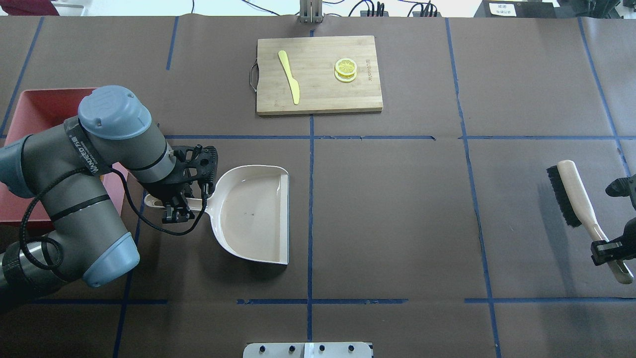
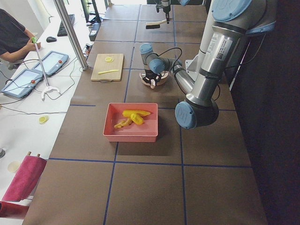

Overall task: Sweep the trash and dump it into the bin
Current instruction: 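Carry the empty dustpan back and lower it onto the table with the left gripper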

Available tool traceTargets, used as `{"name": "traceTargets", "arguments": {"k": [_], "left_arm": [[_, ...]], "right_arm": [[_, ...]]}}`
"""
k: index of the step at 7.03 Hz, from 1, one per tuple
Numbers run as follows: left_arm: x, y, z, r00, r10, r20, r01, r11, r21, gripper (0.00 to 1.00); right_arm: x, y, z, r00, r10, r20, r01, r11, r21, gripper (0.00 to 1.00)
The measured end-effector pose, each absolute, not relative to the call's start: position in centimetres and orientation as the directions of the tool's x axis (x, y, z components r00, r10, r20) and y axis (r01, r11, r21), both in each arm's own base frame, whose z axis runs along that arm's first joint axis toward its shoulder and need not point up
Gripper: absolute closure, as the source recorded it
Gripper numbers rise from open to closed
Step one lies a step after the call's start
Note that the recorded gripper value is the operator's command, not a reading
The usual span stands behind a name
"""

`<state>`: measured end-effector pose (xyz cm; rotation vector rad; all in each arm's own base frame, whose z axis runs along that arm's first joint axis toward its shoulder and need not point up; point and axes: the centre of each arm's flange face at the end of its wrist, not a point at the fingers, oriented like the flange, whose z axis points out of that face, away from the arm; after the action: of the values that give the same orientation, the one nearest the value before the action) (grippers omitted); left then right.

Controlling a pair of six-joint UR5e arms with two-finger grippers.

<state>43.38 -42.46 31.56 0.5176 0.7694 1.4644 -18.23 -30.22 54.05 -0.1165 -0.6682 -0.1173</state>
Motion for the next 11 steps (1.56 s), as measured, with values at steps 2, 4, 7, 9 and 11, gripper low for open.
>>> {"name": "traceTargets", "arguments": {"k": [2, 4, 7, 9, 11], "left_arm": [[43.8, -42.1, 31.4, -0.062, 0.988, -0.144, -0.674, 0.065, 0.736, 0.55], [44.2, -42.3, 31.1, -0.068, 0.992, -0.105, -0.634, 0.038, 0.772, 0.17], [44.5, -42.5, 30.5, -0.059, 0.994, -0.088, -0.605, 0.035, 0.796, 0.07], [43.9, -42.8, 29.7, -0.044, 0.996, -0.081, -0.592, 0.039, 0.805, 0.07], [43.1, -43.2, 29.2, 0.005, 0.997, -0.073, -0.594, 0.061, 0.802, 0.07]], "right_arm": [[-18.3, -30.2, 54.2, 0.780, -0.069, 0.622, 0.145, 0.987, -0.072, 0.97], [-18.3, -30.3, 54.9, 0.786, -0.063, 0.615, 0.145, 0.986, -0.083, 0.97], [-18.4, -30.3, 57.0, 0.801, -0.047, 0.597, 0.143, 0.983, -0.114, 0.96], [-18.5, -30.2, 59.8, 0.768, -0.053, 0.638, 0.147, 0.984, -0.096, 0.82], [-17.5, -30.2, 60.5, 0.712, -0.025, 0.702, 0.139, 0.985, -0.106, 0.01]]}}
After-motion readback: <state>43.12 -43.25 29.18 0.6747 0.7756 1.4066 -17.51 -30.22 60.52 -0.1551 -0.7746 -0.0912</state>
